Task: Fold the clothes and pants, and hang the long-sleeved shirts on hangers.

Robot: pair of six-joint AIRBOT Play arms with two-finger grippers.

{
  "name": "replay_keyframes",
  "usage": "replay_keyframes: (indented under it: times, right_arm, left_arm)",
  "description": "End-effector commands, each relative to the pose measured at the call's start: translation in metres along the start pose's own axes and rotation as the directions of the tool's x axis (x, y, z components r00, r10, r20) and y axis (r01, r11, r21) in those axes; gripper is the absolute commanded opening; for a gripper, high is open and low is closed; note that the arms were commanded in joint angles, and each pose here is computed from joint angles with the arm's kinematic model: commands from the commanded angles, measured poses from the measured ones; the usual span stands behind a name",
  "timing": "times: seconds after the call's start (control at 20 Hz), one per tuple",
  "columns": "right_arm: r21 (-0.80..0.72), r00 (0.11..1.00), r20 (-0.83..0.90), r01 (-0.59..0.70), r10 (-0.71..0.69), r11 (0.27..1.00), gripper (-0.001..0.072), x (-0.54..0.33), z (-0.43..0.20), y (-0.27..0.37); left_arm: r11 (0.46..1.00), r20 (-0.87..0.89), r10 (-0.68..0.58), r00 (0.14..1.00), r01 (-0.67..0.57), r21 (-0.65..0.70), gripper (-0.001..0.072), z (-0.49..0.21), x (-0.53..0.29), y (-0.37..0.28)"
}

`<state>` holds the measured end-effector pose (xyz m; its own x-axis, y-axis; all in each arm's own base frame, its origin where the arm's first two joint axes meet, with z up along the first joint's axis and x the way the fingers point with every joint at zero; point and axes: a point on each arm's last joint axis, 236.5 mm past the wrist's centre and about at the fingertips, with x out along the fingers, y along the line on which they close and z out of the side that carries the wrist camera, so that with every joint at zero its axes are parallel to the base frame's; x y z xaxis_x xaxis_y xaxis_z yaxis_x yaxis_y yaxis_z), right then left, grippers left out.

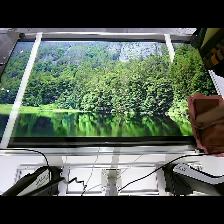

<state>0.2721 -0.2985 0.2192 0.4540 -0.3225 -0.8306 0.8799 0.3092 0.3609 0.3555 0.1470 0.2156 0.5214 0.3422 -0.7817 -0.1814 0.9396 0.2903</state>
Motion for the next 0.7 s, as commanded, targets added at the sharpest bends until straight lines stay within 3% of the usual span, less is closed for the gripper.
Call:
replay_keyframes:
  times: [0.0,0.2,0.3,0.4,0.5,0.55,0.65]
  right_arm:
    - [0.111,0.99,0.008,0.138,-0.14,0.984,0.0028,-0.003,0.007,-0.061]
    - [0.12,0.988,-0.022,0.152,-0.15,0.981,0.0029,0.001,0.001,-0.067]
    - [0.122,0.996,0.009,0.089,-0.091,0.989,0.0028,0.003,0.008,-0.053]
    - [0.133,0.981,0.099,-0.176,0.164,0.975,0.0029,-0.001,0.029,0.008]
    - [0.135,0.869,0.221,-0.477,0.443,0.868,0.0029,-0.026,0.055,0.081]
    - [0.113,0.806,0.281,-0.567,0.522,0.816,0.0029,-0.039,0.066,0.109]
    - [-0.025,0.759,0.338,-0.584,0.557,0.811,0.0029,-0.044,0.069,0.139]
  left_arm:
    - [1.0,-0.004,-0.019,1.0,0.019,-0.004,0.0019,-0.002,0.003,-0.005]
    - [1.0,-0.014,-0.023,1.0,0.023,-0.001,0.0019,-0.002,0.009,-0.006]
    - [1.0,-0.016,-0.022,1.0,0.022,-0.001,0.0019,-0.002,0.01,-0.006]
    - [1.0,-0.012,-0.022,1.0,0.022,-0.001,0.0019,0.0,0.012,-0.006]
    - [1.0,-0.01,-0.022,1.0,0.022,0.0,0.0019,0.0,0.012,-0.006]
    - [1.0,-0.01,-0.022,1.0,0.022,0.0,0.0019,0.0,0.012,-0.006]
    - [1.0,-0.01,-0.022,1.0,0.022,0.0,0.0019,0.0,0.012,-0.006]
